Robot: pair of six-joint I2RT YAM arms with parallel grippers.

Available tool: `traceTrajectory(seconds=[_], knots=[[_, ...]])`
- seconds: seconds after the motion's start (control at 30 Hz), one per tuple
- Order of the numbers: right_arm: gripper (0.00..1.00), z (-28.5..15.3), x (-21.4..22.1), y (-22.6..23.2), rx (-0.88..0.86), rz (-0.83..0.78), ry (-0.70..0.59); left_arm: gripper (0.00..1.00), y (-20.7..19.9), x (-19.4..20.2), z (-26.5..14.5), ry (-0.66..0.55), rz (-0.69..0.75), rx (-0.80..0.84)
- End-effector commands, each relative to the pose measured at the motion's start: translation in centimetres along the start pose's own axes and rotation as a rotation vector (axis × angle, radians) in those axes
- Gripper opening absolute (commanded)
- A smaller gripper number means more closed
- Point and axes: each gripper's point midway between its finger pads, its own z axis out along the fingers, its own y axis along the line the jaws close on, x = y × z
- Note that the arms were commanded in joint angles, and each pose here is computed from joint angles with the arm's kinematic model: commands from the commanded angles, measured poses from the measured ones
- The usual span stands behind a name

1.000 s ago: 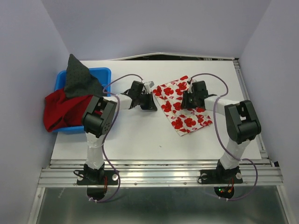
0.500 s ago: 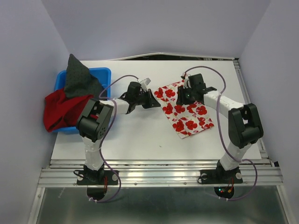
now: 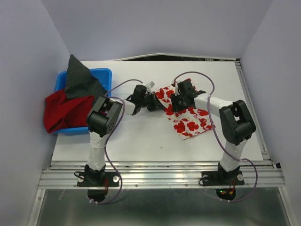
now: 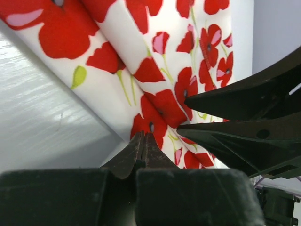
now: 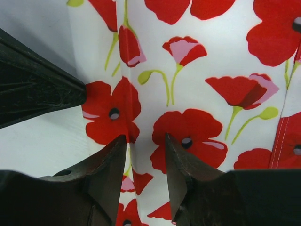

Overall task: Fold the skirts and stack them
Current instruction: Fold the skirt

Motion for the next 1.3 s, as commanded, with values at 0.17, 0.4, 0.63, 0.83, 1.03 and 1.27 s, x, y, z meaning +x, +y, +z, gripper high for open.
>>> traceTrajectory(seconds=[0.17, 0.4, 0.63, 0.83, 1.03, 1.27], knots=[[0.33, 0.7, -2.6, 0.2, 0.045, -0.056, -0.063, 0.0, 1.3, -0.5, 1.1, 0.001, -0.03, -0.049], [0.01, -0.2, -3.9, 2.4, 0.002, -0.075, -0.086, 0.0, 1.7, -0.3, 1.1, -0.003, -0.046, -0.068], [0.01, -1.2, -5.3, 3.7, -0.032, -0.055, -0.116, 0.0, 2.1, -0.3, 0.9, -0.007, -0.045, -0.082], [0.01, 0.6, -2.7, 4.2, -0.066, -0.067, -0.025, 0.0, 2.5, -0.8, 0.5, -0.017, -0.047, -0.088], [0.01, 2.2, 0.8, 4.5, -0.114, -0.042, 0.067, 0.0, 3.2, -1.3, -0.2, -0.032, -0.051, -0.103], [0.01, 3.8, 2.4, 3.7, -0.076, -0.016, 0.11, 0.0, 3.4, -1.9, -0.9, -0.043, -0.038, -0.107]])
